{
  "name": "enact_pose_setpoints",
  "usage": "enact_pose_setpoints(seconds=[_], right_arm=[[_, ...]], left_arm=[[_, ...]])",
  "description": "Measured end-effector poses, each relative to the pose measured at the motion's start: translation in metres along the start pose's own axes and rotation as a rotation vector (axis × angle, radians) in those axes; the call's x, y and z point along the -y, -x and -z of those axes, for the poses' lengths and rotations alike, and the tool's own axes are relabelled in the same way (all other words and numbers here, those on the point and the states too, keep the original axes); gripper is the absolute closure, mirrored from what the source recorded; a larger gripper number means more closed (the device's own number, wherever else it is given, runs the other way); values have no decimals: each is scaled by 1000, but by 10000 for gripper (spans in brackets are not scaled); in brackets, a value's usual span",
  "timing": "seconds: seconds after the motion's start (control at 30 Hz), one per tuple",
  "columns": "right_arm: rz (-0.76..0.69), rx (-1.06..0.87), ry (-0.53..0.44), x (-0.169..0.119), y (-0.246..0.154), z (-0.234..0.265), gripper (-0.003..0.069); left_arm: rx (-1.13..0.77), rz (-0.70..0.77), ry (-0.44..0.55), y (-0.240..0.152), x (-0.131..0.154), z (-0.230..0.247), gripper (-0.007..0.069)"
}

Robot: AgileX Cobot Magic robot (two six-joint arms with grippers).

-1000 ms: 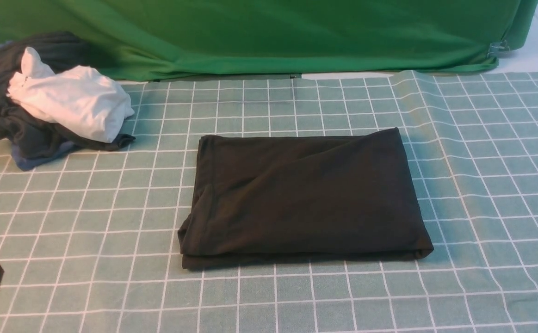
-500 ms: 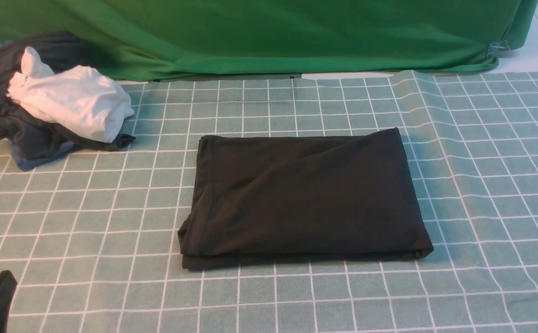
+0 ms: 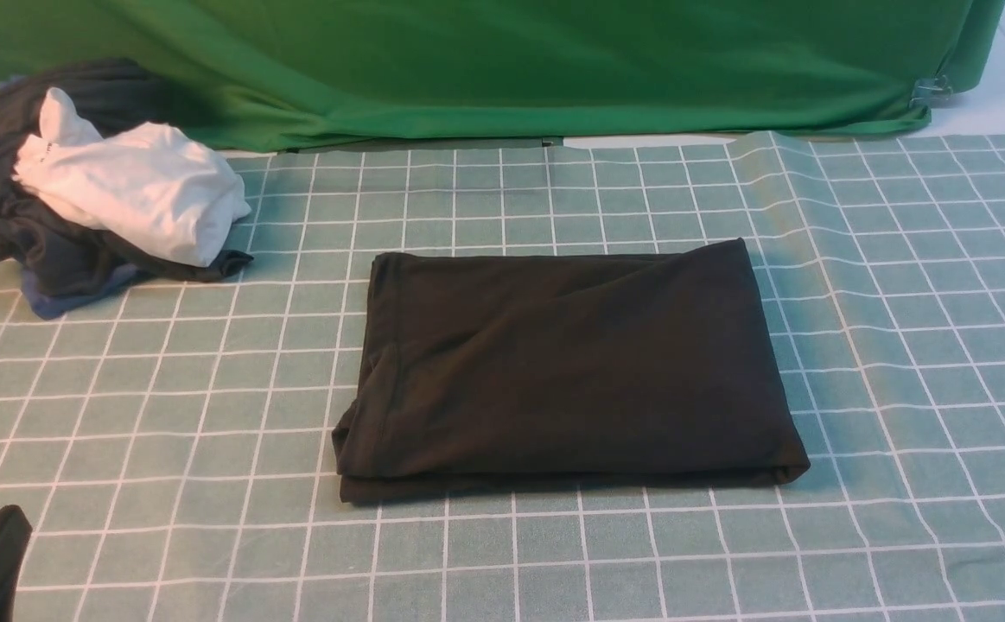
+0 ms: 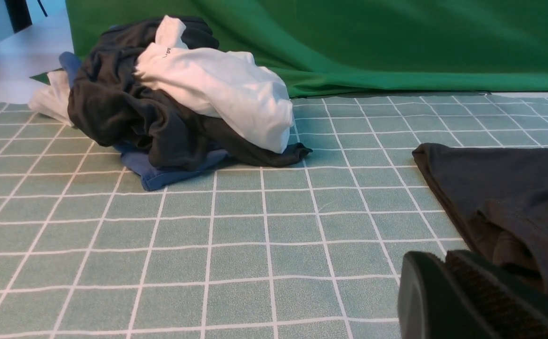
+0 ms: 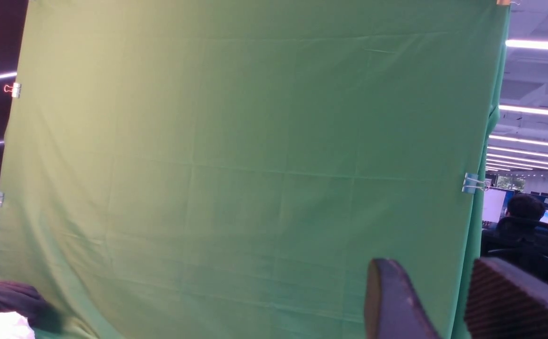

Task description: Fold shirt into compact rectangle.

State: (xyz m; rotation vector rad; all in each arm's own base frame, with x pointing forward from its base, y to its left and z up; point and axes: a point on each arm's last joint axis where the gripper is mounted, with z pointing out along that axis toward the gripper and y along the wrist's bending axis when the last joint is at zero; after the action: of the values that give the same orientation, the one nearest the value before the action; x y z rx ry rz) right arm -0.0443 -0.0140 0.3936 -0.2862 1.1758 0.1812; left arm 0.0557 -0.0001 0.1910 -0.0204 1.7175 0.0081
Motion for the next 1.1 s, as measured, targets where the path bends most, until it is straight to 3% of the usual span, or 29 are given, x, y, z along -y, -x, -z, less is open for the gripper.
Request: enact_pose_setpoints(seconds=[0.47, 0.67, 0.9, 1.1], right_arm=[[-25, -1, 4, -1, -1, -1, 422], [-58, -23, -28, -5, -23, -12, 422], [-15, -214, -208, -8, -110, -34, 422], [4, -456, -238, -11, -201, -28, 422]], left_arm=[[0, 0, 0, 0, 0, 0, 613], [0, 0, 0, 0, 0, 0, 613], [0, 0, 0, 0, 0, 0, 613], [0, 0, 0, 0, 0, 0, 613]])
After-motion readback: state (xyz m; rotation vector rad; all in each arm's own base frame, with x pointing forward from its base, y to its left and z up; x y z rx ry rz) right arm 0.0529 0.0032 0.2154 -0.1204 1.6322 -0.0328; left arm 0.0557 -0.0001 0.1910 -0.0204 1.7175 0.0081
